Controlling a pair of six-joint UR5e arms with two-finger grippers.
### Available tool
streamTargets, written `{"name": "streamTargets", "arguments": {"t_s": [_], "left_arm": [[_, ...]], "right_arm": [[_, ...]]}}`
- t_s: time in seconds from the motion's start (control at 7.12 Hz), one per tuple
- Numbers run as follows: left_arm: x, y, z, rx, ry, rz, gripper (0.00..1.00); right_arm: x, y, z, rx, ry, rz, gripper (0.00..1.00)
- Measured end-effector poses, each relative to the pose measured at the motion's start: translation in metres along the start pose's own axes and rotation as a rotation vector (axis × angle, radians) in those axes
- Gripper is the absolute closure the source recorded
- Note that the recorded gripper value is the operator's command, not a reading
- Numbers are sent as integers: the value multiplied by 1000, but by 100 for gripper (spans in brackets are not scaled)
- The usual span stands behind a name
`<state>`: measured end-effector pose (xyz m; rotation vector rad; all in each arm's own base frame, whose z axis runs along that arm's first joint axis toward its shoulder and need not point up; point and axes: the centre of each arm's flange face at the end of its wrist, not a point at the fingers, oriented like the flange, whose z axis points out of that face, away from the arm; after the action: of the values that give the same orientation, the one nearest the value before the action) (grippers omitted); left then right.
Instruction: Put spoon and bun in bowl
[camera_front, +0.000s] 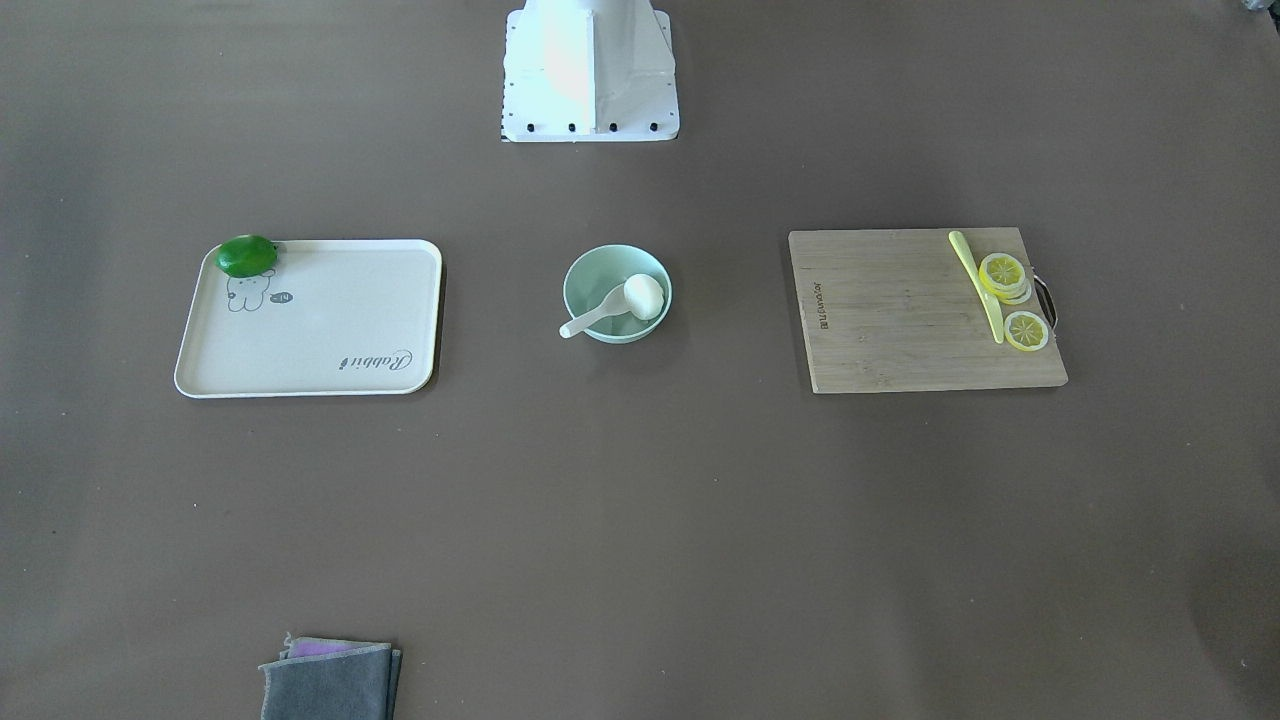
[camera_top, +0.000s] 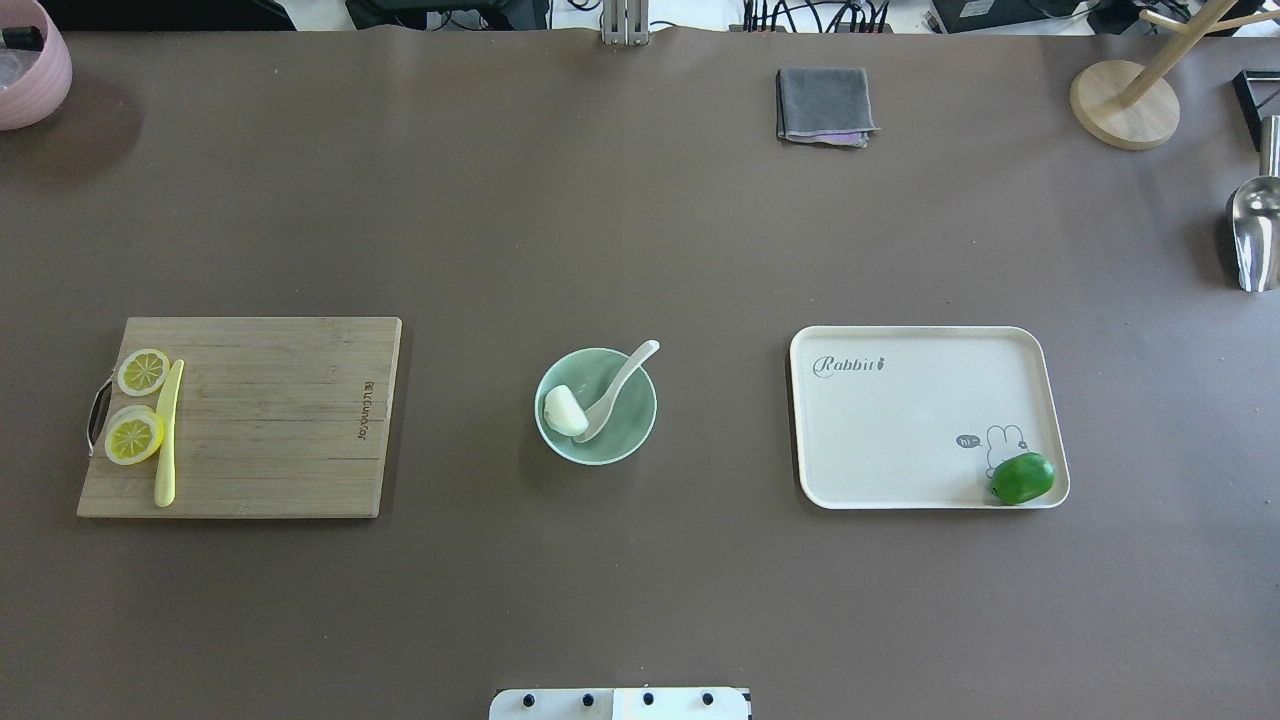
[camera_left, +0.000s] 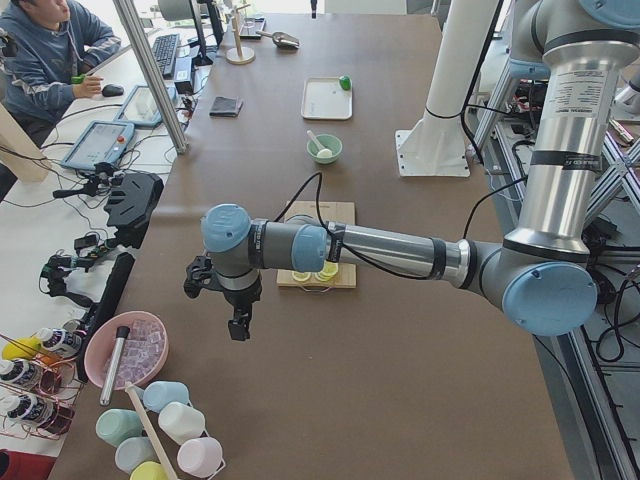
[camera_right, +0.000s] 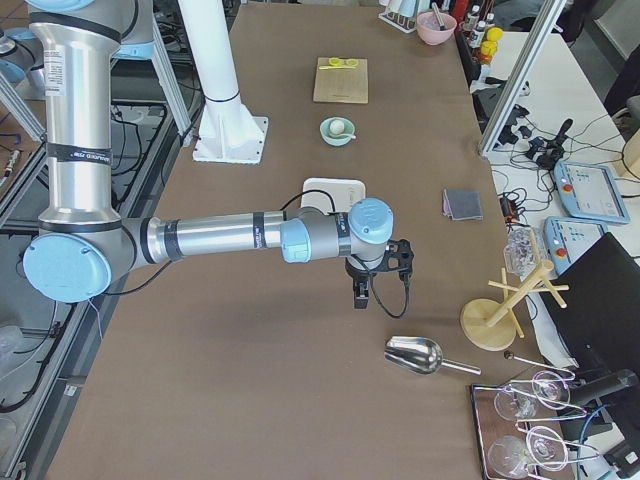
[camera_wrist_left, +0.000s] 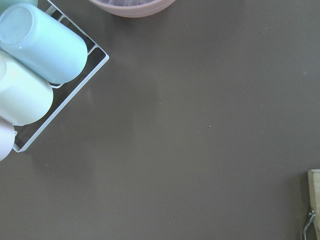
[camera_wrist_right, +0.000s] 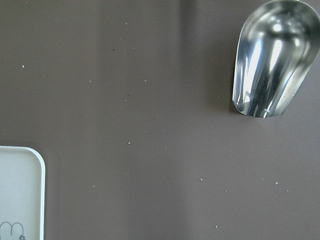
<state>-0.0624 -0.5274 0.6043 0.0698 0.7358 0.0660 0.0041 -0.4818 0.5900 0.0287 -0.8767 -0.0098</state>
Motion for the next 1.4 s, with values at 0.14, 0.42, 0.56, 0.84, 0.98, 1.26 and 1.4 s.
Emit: {"name": "streamTargets", "arguments": {"t_s": [0.14, 0.42, 0.56, 0.84, 0.98, 1.26, 1.4], "left_arm": [[-1, 16, 5, -5, 31, -7, 2], [0, 32, 10, -11, 93, -17, 2], [0, 37, 11, -14, 106, -21, 2], [-1, 40, 11, -14, 110, -24, 2], [-1, 40, 12, -15, 108, -25, 2], [-3, 41, 13, -17, 102, -28, 2], [-3, 41, 13, -17, 101, -28, 2]], "right_arm": [[5, -1, 5, -9, -1, 9, 0], [10, 0, 8, -16, -5, 17, 0], [12, 1, 7, -16, -8, 20, 0], [13, 2, 7, -15, -9, 23, 0], [14, 2, 7, -14, -6, 22, 0], [15, 2, 7, -12, 4, 20, 0], [16, 2, 7, -11, 7, 19, 0]]}}
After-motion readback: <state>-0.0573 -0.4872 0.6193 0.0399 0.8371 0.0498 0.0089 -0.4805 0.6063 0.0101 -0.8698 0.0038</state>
